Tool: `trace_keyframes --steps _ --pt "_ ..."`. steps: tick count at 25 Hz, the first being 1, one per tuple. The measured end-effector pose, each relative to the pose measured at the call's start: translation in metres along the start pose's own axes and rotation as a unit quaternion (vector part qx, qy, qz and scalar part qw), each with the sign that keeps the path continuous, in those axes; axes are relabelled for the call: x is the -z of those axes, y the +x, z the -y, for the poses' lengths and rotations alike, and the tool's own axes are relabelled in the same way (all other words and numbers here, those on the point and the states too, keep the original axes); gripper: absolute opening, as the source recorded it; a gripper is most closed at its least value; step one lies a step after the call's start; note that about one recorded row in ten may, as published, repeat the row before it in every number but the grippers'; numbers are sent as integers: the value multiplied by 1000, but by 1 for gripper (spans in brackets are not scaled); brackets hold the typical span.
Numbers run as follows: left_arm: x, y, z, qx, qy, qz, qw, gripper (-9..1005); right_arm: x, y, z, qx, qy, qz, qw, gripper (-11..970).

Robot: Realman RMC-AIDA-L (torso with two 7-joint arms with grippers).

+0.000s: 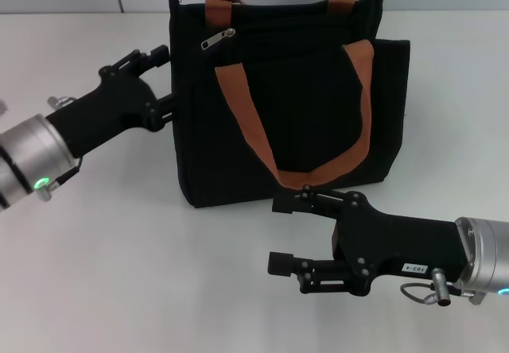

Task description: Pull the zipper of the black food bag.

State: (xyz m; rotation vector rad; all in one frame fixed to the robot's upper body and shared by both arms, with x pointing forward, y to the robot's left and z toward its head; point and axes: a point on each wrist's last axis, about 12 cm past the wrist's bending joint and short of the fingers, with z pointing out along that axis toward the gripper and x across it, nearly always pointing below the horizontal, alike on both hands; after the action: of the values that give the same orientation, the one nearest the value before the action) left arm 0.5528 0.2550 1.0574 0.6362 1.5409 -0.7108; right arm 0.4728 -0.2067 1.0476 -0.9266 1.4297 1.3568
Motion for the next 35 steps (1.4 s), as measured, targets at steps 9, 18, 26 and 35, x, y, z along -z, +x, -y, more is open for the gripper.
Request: trace_keyframes --steps 9,18,26,35 --pt "-1 -10 -1 21 -15 55 998 763 0 0 0 -1 4 7 1000 823" --pt "10 -11 -1 34 -29 88 995 751 -1 -4 4 5 10 12 1000 824" --pt "10 -10 -1 36 -31 86 995 741 -2 -6 6 8 13 13 1000 824" --pt "10 -8 1 45 -28 85 995 547 -2 -5 7 6 22 12 1000 824"
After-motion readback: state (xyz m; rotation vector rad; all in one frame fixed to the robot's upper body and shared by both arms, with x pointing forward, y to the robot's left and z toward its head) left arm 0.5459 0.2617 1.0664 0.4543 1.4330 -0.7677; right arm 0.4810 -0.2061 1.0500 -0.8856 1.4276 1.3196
